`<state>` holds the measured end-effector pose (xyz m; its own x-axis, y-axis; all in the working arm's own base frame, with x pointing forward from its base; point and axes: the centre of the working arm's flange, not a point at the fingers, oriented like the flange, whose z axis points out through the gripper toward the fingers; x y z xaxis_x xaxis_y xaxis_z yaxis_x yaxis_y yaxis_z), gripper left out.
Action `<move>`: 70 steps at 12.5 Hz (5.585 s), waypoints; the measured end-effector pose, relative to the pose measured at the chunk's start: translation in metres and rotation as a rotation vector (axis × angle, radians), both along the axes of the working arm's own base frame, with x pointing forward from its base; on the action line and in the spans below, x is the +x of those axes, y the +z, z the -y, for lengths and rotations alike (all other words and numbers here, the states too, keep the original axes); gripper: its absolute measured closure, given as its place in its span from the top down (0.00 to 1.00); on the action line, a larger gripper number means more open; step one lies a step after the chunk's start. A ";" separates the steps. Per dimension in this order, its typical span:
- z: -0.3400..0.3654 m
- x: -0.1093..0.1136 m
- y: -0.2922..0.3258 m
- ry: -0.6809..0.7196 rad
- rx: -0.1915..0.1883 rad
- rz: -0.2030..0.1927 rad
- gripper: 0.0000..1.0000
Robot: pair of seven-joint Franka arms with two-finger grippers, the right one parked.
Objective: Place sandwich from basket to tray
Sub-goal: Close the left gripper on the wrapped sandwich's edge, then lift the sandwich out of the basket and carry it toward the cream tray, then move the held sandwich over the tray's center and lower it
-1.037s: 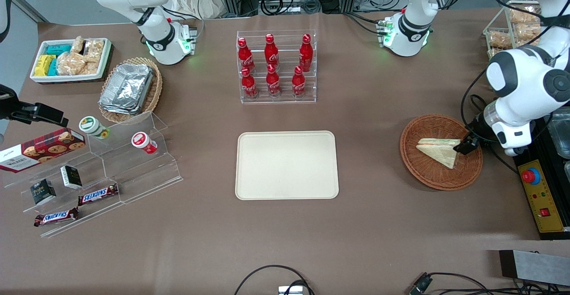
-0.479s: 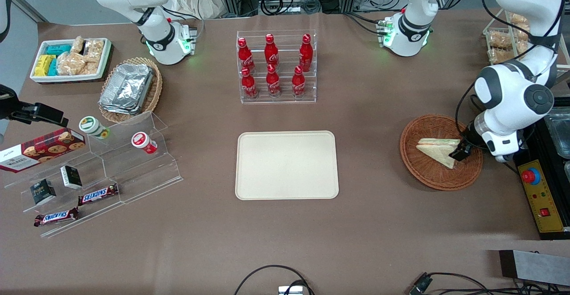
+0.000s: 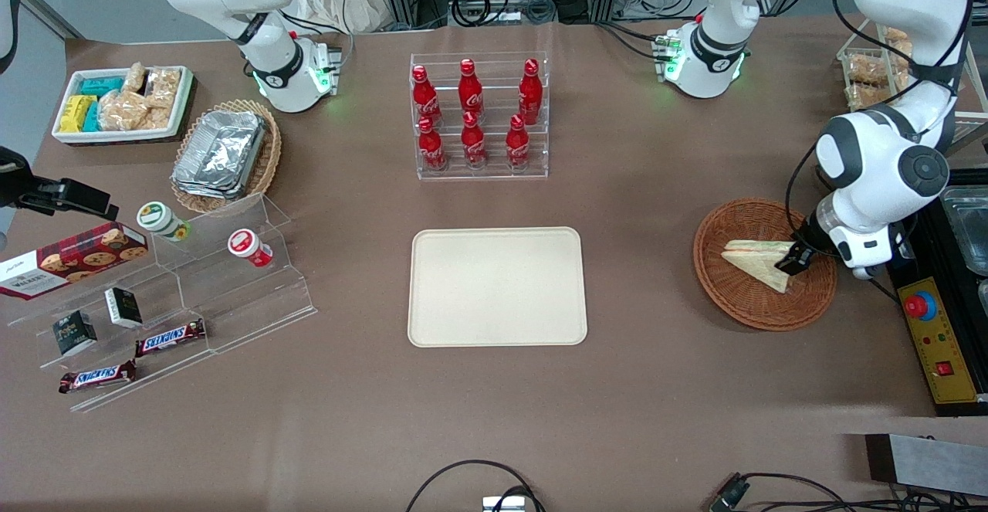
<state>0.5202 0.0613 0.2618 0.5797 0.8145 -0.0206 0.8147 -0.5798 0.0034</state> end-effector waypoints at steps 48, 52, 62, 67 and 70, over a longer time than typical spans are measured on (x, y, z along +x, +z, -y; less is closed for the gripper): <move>0.457 0.018 0.146 -1.054 0.100 0.052 0.16; 0.471 0.012 0.114 -1.082 0.098 0.005 0.16; 0.495 0.036 0.050 -1.035 0.105 -0.018 0.16; 0.507 0.035 0.018 -1.031 0.126 -0.014 0.16; 0.510 0.033 0.004 -1.041 0.124 -0.020 0.16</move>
<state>0.5533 -0.4484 0.2656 0.9960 -0.0892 0.0113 -0.0874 -0.9899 -0.1116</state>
